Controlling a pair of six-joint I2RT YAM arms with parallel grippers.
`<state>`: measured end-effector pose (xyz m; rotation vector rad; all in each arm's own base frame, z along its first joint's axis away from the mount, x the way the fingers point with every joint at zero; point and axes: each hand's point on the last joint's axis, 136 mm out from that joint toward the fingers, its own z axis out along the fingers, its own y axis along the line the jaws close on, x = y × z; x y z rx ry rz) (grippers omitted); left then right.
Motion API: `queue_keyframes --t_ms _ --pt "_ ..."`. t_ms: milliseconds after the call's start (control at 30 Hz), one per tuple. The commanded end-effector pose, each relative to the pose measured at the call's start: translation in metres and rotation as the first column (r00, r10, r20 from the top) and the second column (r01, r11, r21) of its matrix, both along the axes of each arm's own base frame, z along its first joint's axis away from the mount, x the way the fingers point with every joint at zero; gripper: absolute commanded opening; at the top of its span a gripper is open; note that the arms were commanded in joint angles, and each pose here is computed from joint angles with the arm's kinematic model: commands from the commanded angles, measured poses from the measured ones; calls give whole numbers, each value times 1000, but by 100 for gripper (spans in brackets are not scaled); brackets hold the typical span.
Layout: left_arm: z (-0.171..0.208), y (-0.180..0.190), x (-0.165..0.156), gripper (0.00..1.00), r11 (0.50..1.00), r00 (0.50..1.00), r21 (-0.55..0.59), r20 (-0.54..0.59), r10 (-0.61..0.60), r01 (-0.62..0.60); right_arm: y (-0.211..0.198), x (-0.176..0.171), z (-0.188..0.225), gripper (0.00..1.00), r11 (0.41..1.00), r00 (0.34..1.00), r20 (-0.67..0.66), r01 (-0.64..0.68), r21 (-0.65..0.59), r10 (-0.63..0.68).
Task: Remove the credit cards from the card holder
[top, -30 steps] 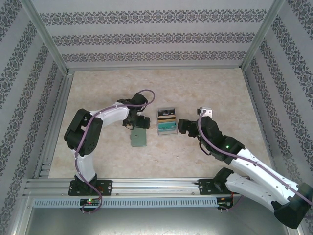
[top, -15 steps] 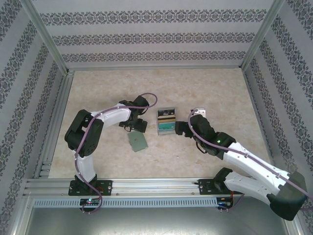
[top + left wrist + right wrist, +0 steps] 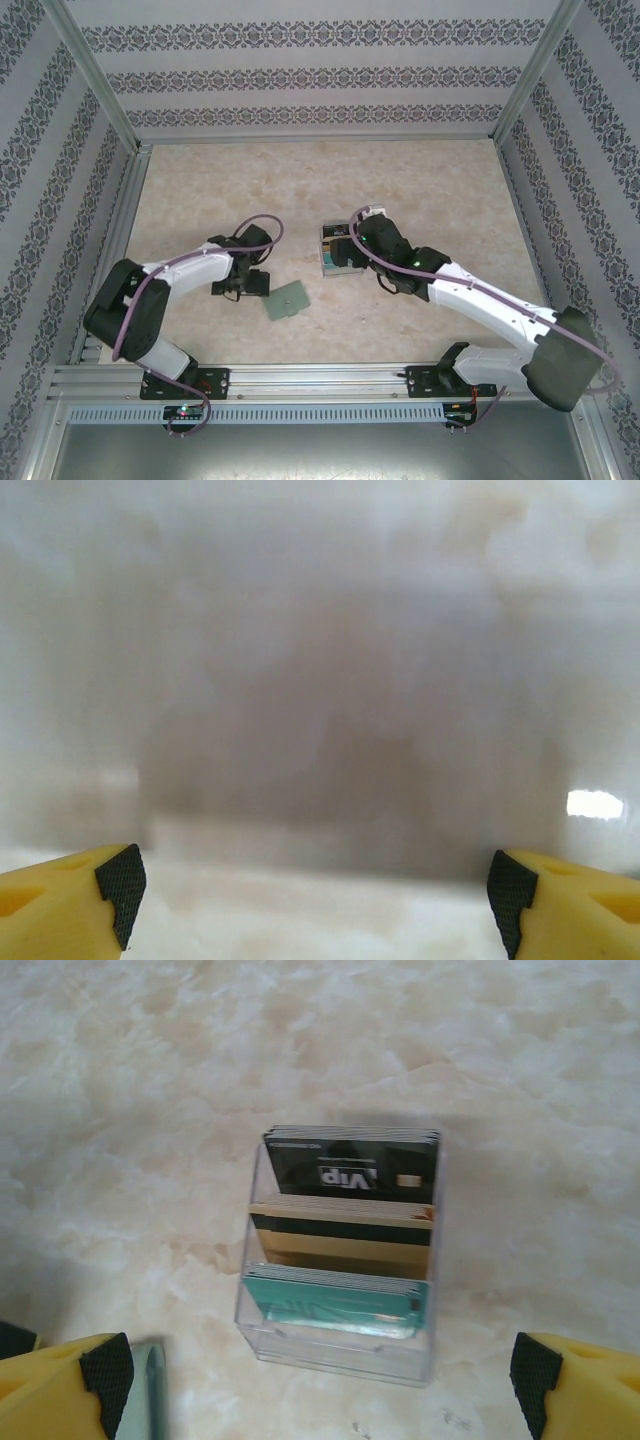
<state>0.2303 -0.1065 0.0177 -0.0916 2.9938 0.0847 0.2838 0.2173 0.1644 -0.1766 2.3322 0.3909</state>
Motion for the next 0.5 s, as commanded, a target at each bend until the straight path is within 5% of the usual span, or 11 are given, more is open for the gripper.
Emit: queue_keyframes --t_ms 0,333,467 --pt "0 -19 -24 90 996 999 -84 -22 33 -35 23 2 8 98 997 997 8 -77 12 77" --pt "-2 -66 -44 90 976 1000 -216 11 -16 18 36 -7 4 98 993 993 -29 -115 19 116" --pt "8 -83 -38 90 943 998 -333 57 35 -14 44 -21 -2 80 989 986 -81 -143 44 146"
